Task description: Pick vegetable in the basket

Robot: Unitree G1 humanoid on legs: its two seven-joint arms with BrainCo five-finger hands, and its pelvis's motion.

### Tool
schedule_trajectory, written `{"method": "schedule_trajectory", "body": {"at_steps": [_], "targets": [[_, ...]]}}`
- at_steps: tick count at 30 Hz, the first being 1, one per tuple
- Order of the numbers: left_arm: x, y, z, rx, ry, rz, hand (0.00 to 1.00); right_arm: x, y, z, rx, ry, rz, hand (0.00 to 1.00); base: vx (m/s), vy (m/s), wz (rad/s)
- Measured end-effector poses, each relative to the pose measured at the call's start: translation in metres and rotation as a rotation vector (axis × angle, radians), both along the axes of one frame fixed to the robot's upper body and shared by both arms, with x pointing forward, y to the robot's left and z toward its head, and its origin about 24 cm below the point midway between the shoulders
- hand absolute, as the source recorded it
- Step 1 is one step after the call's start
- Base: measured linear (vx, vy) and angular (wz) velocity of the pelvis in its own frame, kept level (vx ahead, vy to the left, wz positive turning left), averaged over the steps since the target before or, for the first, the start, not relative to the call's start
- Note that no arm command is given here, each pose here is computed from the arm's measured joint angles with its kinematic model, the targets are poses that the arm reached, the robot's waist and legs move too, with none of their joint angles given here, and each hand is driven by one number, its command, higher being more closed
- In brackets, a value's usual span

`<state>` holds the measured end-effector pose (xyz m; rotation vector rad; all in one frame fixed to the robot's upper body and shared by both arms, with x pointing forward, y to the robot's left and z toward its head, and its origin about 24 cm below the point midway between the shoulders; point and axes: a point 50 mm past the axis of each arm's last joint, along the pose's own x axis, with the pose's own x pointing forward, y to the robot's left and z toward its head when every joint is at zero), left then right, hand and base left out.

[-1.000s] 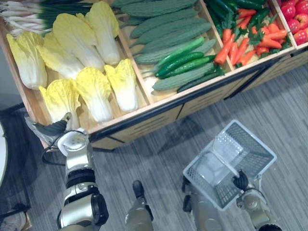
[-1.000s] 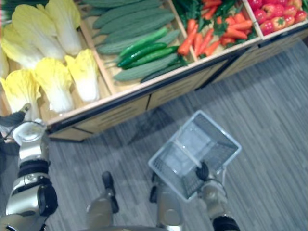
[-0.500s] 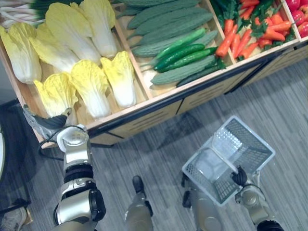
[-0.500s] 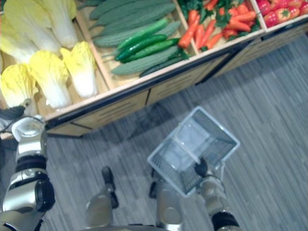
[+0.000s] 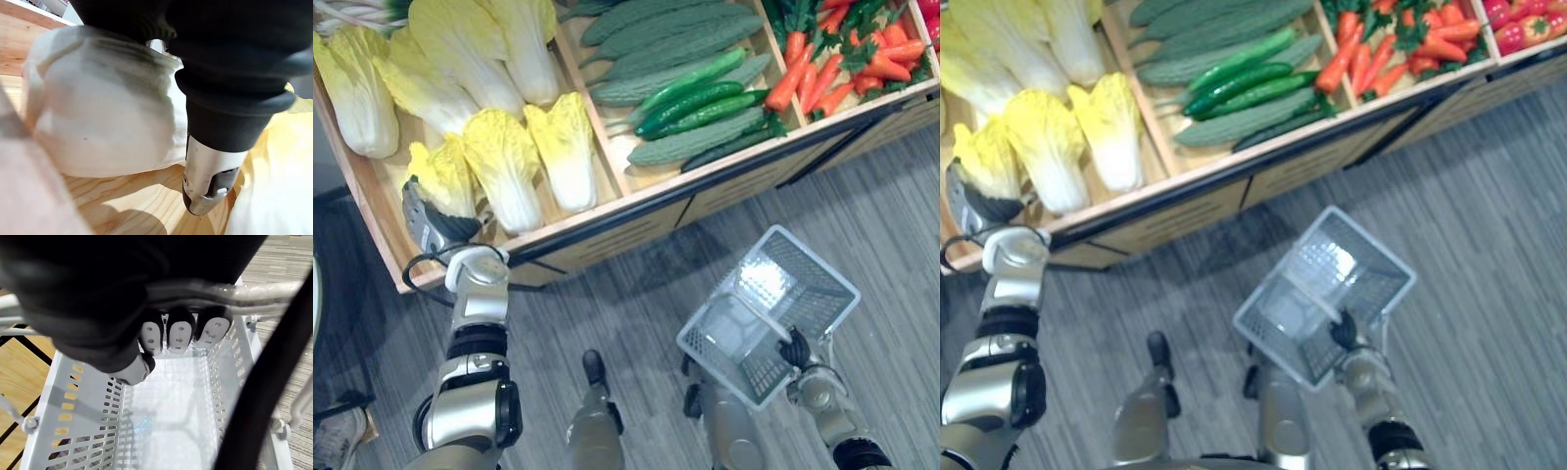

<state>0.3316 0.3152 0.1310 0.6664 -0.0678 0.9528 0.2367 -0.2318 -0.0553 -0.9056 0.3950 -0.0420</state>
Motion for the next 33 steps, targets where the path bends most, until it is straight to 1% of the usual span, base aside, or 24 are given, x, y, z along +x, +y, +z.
{"method": "schedule_trajectory", "body": {"at_steps": [5, 9, 10, 12, 13, 15, 19, 20, 26, 33], "targets": [[-0.001, -0.001, -0.003, -0.022, -0.005, -0.006, 0.00, 0.003, 0.000, 0.002, -0.002, -0.007, 0.001, 1.00, 0.00, 0.000, 0.00], [-0.004, 0.001, -0.006, -0.126, -0.068, 0.004, 0.00, 0.004, 0.000, 0.003, -0.004, -0.007, -0.001, 1.00, 0.02, 0.004, 0.00], [-0.005, -0.001, -0.009, -0.179, -0.093, 0.012, 0.00, 0.004, 0.000, 0.003, -0.004, -0.005, -0.002, 1.00, 0.04, 0.010, 0.03], [-0.005, -0.001, -0.011, -0.221, -0.116, 0.022, 0.00, 0.004, 0.000, 0.002, -0.004, -0.003, -0.002, 1.00, 0.04, 0.012, 0.06], [-0.006, -0.004, -0.017, -0.274, -0.127, 0.023, 0.00, 0.004, 0.001, 0.002, -0.003, 0.002, 0.001, 1.00, 0.04, 0.014, 0.08], [-0.007, -0.006, -0.024, -0.320, -0.136, 0.019, 0.00, 0.004, 0.001, 0.001, -0.004, 0.009, 0.001, 1.00, 0.04, 0.018, 0.11], [-0.005, -0.016, -0.027, -0.346, -0.151, -0.008, 0.00, 0.003, 0.001, 0.000, -0.009, 0.020, -0.001, 1.00, 0.01, 0.024, 0.14], [-0.005, -0.018, -0.028, -0.346, -0.151, -0.016, 1.00, 0.004, 0.001, 0.000, -0.009, 0.021, -0.001, 1.00, 0.01, 0.023, 0.07], [-0.002, -0.025, -0.027, -0.373, -0.164, -0.050, 1.00, 0.004, 0.001, 0.000, -0.011, 0.028, -0.004, 1.00, 0.02, 0.017, 0.11], [0.002, -0.035, -0.023, -0.336, -0.151, -0.121, 1.00, 0.004, 0.001, 0.000, -0.013, 0.031, -0.004, 1.00, 0.03, 0.017, 0.10]]}}
